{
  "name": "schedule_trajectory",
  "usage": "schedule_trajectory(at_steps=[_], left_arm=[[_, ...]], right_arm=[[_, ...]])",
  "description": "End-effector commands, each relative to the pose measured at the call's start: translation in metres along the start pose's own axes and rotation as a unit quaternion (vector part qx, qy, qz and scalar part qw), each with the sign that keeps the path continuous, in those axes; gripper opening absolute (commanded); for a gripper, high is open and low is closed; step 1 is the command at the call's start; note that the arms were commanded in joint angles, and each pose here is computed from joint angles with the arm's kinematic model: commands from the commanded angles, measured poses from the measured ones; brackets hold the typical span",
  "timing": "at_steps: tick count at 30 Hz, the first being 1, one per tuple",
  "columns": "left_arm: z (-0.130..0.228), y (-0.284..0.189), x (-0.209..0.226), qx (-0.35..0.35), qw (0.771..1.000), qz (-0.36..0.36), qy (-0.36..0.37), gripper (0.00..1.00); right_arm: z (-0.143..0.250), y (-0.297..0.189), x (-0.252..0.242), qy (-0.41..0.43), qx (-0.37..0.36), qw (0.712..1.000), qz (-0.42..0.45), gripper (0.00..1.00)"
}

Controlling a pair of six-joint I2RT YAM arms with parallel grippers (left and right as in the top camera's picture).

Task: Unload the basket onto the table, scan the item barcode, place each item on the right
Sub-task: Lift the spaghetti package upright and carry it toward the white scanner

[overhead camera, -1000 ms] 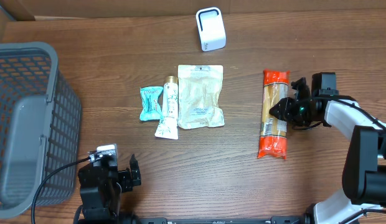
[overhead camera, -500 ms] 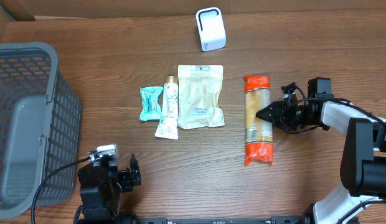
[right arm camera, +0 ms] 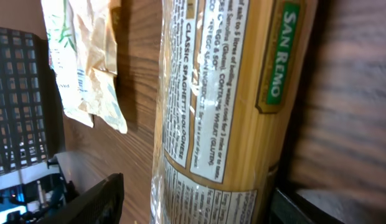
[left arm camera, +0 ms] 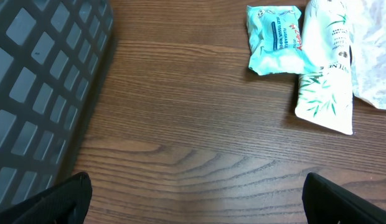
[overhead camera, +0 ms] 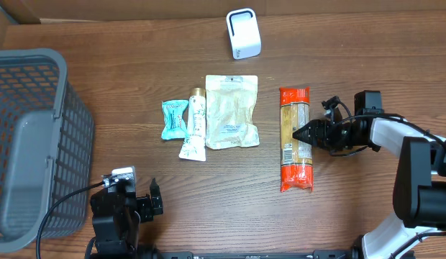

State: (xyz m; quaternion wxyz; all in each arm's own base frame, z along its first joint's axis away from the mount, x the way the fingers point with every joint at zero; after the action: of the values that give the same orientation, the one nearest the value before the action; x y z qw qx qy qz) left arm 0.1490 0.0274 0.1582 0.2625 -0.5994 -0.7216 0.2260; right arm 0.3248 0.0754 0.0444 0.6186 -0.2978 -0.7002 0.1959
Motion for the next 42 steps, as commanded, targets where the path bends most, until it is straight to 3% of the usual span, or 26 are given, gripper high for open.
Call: schedule_trajectory(at_steps=[1, 7, 9, 13, 16, 18, 25, 34, 42], left_arm=[[-0.001, 0.000, 0.000, -0.003, 1.000, 0.003, 0.007, 1.00], [-0.001, 0.000, 0.000, -0.003, 1.000, 0.003, 0.007, 1.00], [-0.001, 0.000, 0.000, -0.003, 1.000, 0.003, 0.007, 1.00], [-0.001, 0.000, 0.000, -0.003, 1.000, 0.003, 0.007, 1.00], [-0.001, 0.000, 0.000, -0.003, 1.000, 0.003, 0.007, 0.99], [-0.001, 0.000, 0.000, -0.003, 1.000, 0.003, 0.007, 0.99], [-0.001, 0.000, 0.000, -0.003, 1.000, 0.003, 0.007, 0.99], [-0.001, 0.000, 0.000, -0.003, 1.000, 0.003, 0.007, 1.00], [-0.001, 0.000, 0.000, -0.003, 1.000, 0.003, 0.007, 0.99]], right_arm=[[0.012, 0.018, -0.009, -0.005, 0.025, 0.999, 0.023, 0.70], [0.021, 0.046, -0.016, 0.006, 0.053, 0.998, 0.042, 0.66], [0.021, 0.045, -0.016, 0.007, 0.054, 0.998, 0.043, 0.56], [0.022, 0.045, -0.017, 0.011, 0.056, 0.997, 0.044, 0.25], [0.024, 0.044, -0.017, 0.015, 0.059, 0.997, 0.044, 0.09], [0.023, 0.043, -0.017, 0.019, 0.061, 0.997, 0.044, 0.04], [0.002, 0.018, 0.014, 0.036, 0.058, 0.997, -0.027, 0.04], [-0.022, -0.058, 0.092, -0.049, 0.010, 0.986, -0.160, 0.04], [-0.022, -0.100, 0.133, -0.088, -0.041, 0.971, -0.220, 0.04]])
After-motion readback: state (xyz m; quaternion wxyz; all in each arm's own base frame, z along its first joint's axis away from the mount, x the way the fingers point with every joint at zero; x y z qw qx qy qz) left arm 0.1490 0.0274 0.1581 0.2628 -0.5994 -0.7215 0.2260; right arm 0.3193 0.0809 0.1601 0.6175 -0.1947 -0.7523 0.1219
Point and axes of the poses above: each gripper's point midway between its finger pads, its own y axis out along the fingers, its own x axis along the line the jaws close on, z = x × y, the point moved 4 cm from there along -y, back along the fingers, and after that the axes turned 3 degrees about y, right-handed, at the moved point
